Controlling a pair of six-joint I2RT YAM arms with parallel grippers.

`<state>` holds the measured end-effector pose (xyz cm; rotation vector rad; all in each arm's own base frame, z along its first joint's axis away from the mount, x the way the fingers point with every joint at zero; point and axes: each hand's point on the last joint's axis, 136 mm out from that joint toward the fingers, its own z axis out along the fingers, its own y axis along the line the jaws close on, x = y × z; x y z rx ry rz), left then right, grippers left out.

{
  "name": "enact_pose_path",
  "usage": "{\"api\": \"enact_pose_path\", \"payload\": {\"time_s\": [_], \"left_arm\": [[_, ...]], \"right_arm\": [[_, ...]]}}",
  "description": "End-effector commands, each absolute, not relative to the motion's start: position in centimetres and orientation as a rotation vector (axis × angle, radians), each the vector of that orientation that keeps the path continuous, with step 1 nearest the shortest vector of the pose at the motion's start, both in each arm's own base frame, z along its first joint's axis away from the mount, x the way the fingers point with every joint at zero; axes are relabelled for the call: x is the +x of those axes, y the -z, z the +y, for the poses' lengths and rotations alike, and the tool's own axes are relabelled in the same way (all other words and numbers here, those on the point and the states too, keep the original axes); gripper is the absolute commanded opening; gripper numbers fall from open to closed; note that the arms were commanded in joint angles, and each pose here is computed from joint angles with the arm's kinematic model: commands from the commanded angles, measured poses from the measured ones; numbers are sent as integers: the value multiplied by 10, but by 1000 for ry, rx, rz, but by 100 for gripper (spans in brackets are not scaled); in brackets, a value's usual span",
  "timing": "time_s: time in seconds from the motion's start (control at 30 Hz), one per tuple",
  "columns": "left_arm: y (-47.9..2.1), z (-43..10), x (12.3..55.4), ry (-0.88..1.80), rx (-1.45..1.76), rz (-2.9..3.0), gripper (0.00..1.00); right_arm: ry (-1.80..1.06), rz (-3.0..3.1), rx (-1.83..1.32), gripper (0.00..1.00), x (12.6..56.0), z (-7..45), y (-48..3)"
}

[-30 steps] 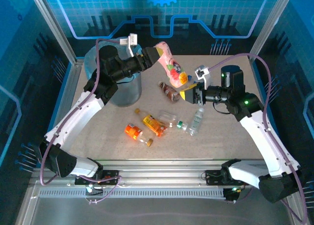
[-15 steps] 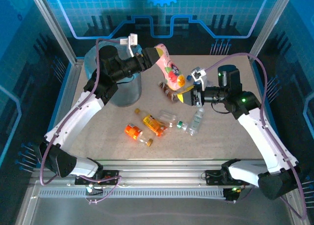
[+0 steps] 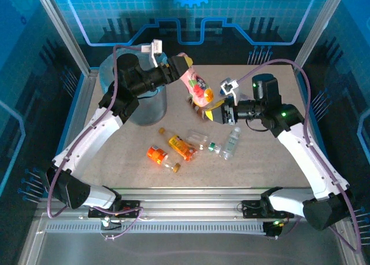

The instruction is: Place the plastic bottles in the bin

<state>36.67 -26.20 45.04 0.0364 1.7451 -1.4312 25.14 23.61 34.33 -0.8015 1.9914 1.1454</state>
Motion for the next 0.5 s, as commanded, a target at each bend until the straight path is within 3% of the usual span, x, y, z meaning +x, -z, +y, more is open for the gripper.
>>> {"api": "enact_pose_path", "payload": {"time_s": [0.0,0.17,0.23,0.27,0.37,0.47], "left_arm": [[-451,-263,364,1418,67,1724,73],[-449,-257,363,1368,61,1736,59],[-450,-251,364,1324,44,1740,54],[-452,-247,364,1299,36,1734,52],[-459,-230,365,1223,5,1715,51],[-472,-199,372,1125,-62,1687,50]], "right_arm": [[-1146,2024,-819,1,251,240,-341],[-1159,2042,-806,3,253,241,-338],[-1141,2049,-794,11,254,239,-338],[-1128,2055,-785,18,256,238,-338],[-1081,2076,-738,55,262,234,-337],[-1033,2084,-710,69,269,231,-334]]}}
